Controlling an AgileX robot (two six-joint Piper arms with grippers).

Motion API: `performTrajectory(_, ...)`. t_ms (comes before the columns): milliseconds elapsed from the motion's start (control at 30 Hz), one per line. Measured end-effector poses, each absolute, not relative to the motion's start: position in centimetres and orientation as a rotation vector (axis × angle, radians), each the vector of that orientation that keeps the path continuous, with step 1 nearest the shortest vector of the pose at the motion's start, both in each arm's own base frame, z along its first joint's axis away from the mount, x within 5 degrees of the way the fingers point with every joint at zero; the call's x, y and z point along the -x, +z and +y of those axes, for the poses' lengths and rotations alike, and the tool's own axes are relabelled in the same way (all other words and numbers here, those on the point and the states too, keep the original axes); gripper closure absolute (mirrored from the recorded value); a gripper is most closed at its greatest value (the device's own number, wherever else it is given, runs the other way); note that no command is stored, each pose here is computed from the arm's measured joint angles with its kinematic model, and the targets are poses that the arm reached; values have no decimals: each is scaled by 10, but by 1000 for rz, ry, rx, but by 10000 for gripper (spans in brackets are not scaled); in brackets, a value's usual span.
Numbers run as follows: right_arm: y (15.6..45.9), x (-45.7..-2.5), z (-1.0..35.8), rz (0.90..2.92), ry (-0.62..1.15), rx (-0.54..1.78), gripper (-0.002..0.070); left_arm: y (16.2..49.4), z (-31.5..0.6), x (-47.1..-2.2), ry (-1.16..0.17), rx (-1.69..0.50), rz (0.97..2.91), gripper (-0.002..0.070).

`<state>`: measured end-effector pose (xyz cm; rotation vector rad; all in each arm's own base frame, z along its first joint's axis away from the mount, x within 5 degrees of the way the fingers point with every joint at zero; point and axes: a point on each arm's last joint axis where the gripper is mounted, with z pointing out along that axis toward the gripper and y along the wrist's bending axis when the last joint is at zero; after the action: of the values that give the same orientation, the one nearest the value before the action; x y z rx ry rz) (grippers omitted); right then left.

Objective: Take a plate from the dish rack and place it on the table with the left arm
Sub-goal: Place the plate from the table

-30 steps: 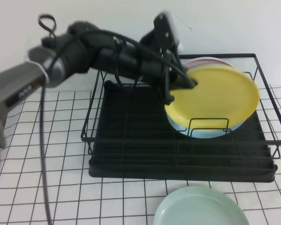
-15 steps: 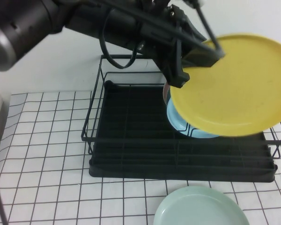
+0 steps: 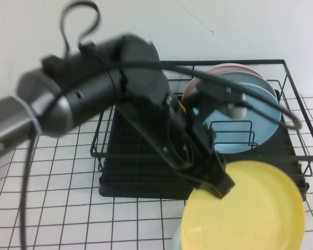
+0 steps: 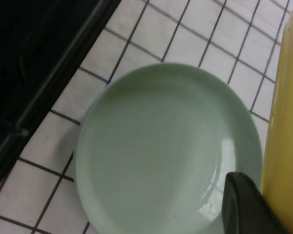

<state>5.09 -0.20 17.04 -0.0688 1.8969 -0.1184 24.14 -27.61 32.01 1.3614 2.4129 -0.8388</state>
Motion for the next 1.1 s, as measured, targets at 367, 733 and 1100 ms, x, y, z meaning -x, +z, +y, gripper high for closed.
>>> performTrajectory(367,170,-51,-2,1897,-118,69,678,249,-292,-260,-805,-1282,2621,581)
performTrajectory(733,170,-51,-2,1897,-118,69,678,231,-296,-264,-810,-1280,2668,576)
performTrajectory(1100,170,-51,-2,1897,-118,69,678,237,-288,-270,-647,-1332,2595,83)
